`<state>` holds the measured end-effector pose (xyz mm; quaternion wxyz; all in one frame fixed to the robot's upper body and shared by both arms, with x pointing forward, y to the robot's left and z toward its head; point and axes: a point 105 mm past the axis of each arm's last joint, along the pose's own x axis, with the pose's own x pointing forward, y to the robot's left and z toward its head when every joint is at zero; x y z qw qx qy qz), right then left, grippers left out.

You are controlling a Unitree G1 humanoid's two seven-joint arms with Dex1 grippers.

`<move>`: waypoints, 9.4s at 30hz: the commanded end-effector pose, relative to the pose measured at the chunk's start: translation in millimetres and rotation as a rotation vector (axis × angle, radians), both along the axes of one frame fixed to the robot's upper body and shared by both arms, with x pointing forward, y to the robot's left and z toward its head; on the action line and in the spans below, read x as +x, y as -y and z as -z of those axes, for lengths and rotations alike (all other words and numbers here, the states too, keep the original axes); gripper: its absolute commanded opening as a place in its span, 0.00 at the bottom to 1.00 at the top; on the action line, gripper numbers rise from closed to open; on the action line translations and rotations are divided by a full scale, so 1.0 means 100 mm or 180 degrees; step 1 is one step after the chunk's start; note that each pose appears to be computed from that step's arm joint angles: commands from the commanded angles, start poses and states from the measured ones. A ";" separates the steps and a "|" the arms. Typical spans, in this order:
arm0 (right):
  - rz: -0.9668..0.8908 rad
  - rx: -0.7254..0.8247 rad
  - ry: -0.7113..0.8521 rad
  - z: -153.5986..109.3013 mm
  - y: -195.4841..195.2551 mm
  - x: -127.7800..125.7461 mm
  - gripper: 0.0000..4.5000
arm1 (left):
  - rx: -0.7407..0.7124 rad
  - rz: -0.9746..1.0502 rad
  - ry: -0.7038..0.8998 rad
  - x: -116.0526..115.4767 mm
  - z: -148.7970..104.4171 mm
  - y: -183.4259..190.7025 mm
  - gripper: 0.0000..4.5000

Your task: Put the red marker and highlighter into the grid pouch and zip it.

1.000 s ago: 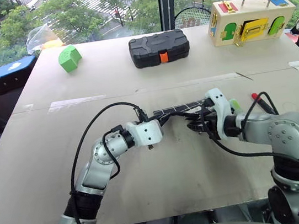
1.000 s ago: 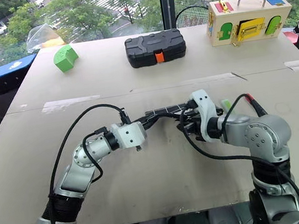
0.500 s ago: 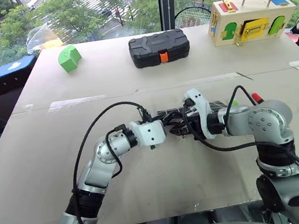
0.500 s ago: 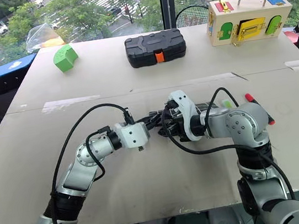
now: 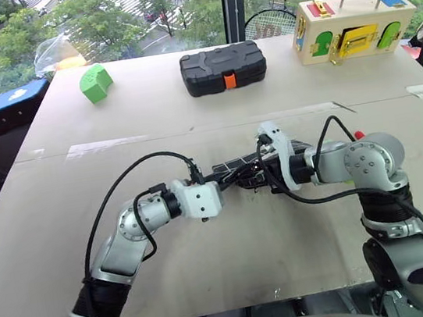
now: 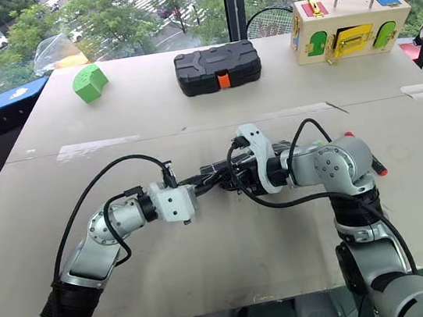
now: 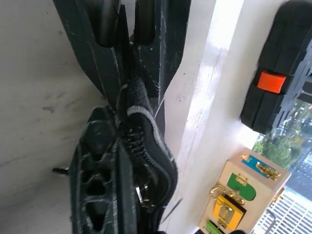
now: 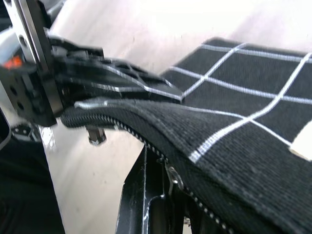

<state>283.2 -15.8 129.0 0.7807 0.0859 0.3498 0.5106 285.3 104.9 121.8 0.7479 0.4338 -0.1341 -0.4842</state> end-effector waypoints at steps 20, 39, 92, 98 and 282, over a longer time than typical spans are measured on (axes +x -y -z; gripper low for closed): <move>0.0041 0.0140 0.0097 -0.14 0.11 0.14 0.01 | -0.0134 0.0312 0.0081 -0.13 -0.17 0.05 0.00; -0.0242 0.0281 0.0921 -0.40 0.25 -0.18 0.53 | -0.0644 -0.0042 -0.0372 0.02 -0.16 0.04 0.00; 0.0912 -0.0185 0.1211 -0.51 1.07 -0.24 0.01 | -0.0882 -0.0005 -0.0536 0.04 -0.25 0.06 0.00; 0.0956 -0.0200 0.1151 -0.48 1.08 -0.24 0.01 | -0.0876 0.0013 -0.0537 0.03 -0.25 0.07 0.00; -0.0802 -0.3133 0.2183 -0.47 1.16 0.29 0.03 | -0.0189 0.0295 0.0160 0.08 -0.12 0.38 0.00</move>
